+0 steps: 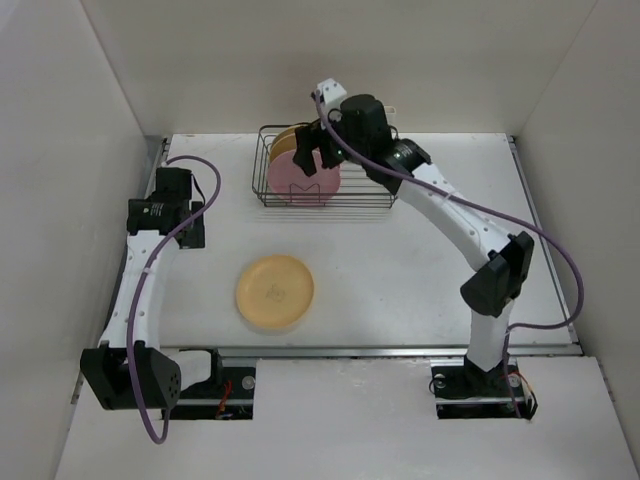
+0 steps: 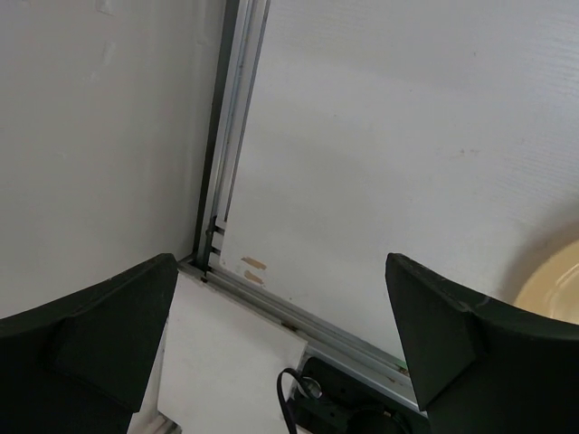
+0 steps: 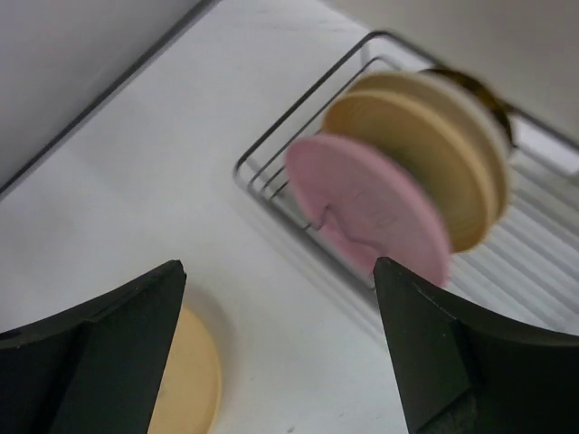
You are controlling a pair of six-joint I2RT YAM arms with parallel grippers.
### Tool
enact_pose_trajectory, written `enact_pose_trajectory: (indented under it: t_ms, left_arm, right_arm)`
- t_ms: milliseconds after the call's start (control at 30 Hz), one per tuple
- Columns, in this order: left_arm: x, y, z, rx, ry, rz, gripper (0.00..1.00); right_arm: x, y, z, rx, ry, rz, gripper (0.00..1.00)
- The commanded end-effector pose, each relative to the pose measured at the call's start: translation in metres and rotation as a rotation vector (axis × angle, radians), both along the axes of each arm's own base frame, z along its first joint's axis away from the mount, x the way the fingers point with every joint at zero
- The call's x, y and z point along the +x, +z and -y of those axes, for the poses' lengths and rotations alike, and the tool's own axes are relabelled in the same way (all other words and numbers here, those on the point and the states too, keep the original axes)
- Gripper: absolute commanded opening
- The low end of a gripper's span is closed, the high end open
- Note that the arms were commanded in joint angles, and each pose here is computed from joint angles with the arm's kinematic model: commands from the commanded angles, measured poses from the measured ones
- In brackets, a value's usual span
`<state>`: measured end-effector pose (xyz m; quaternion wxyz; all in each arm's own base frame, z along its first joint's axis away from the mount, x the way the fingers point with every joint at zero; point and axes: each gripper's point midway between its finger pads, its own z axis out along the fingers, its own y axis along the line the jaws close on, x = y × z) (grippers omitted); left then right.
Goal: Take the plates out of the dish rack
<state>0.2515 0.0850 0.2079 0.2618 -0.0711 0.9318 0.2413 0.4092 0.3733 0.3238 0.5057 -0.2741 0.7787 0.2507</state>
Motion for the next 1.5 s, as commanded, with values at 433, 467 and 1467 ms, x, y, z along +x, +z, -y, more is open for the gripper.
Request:
enact_pose_trajectory:
  t_ms: [433, 467, 1467]
  left_arm:
    - [0.010, 0.002, -0.012, 0.099, 0.041, -0.031, 1.00]
    - [0.008, 0.000, -0.012, 0.100, 0.040, -0.040, 1.00]
    - [0.034, -0.014, 0.026, -0.106, -0.056, -0.067, 1.00]
  right_arm:
    - [0.120, -0.087, 0.003, -0.205, -0.181, 0.137, 0.87]
    - [0.123, -0.094, 0.006, -0.219, -0.200, 0.133, 0.84]
    - [0.105, 0.037, 0.086, -0.224, -0.519, 0.489, 0.00]
